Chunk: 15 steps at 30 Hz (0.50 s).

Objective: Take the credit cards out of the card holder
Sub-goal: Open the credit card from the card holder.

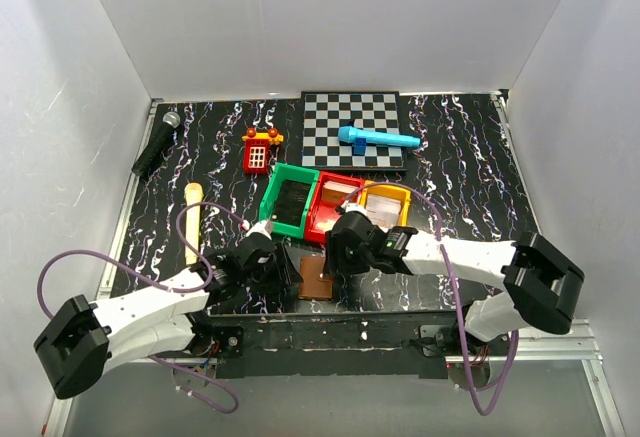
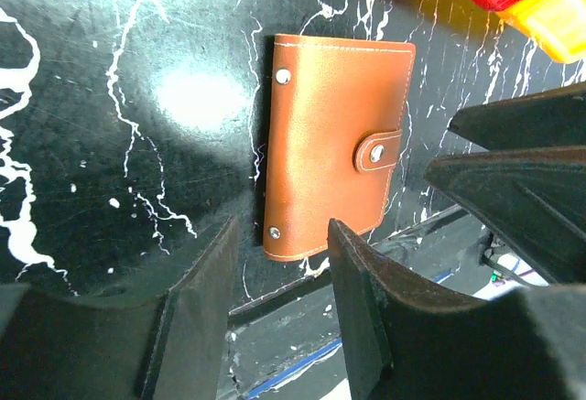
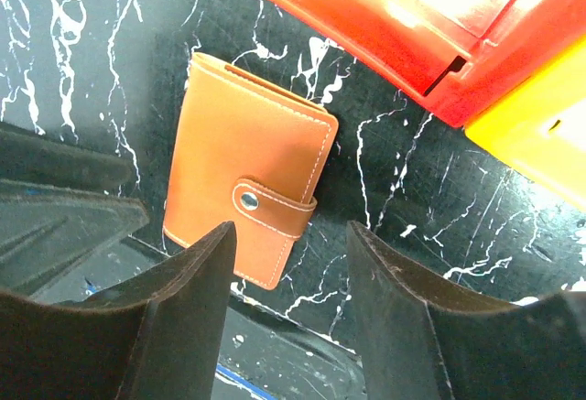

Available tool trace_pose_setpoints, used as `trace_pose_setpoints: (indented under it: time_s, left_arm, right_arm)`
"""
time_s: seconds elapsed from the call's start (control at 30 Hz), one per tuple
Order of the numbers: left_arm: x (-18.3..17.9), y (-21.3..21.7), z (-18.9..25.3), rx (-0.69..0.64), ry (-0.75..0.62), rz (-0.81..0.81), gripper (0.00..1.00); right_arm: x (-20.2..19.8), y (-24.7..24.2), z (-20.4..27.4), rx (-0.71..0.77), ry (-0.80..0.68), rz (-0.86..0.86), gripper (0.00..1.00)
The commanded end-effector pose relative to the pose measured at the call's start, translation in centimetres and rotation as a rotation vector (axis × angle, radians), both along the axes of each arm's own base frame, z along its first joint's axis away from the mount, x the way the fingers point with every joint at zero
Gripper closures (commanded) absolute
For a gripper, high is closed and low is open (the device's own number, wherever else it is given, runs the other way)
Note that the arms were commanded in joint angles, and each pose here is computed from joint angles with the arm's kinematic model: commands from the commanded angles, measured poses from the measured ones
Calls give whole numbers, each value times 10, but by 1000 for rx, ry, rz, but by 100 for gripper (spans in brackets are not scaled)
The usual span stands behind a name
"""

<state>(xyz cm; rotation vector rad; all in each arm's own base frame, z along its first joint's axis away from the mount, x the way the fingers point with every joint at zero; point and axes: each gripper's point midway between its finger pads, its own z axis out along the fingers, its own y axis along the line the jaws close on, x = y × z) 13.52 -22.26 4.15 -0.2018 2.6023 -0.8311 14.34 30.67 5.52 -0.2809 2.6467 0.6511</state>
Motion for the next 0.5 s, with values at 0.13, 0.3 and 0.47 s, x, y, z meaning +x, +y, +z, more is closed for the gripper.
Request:
trace_pose_setpoints:
  time_s: [0.13, 0.3, 0.47]
  left_arm:
    - [15, 3, 7, 64, -65, 8, 64]
    - [23, -9, 10, 85, -66, -31, 69]
    - [28, -17, 18, 55, -98, -50, 69]
  right_arm:
    - [-18, 5, 5, -65, -52, 105, 44]
    - [-22, 13, 3, -79, -51, 121, 45]
    - [-22, 15, 0, -89, -43, 125, 45]
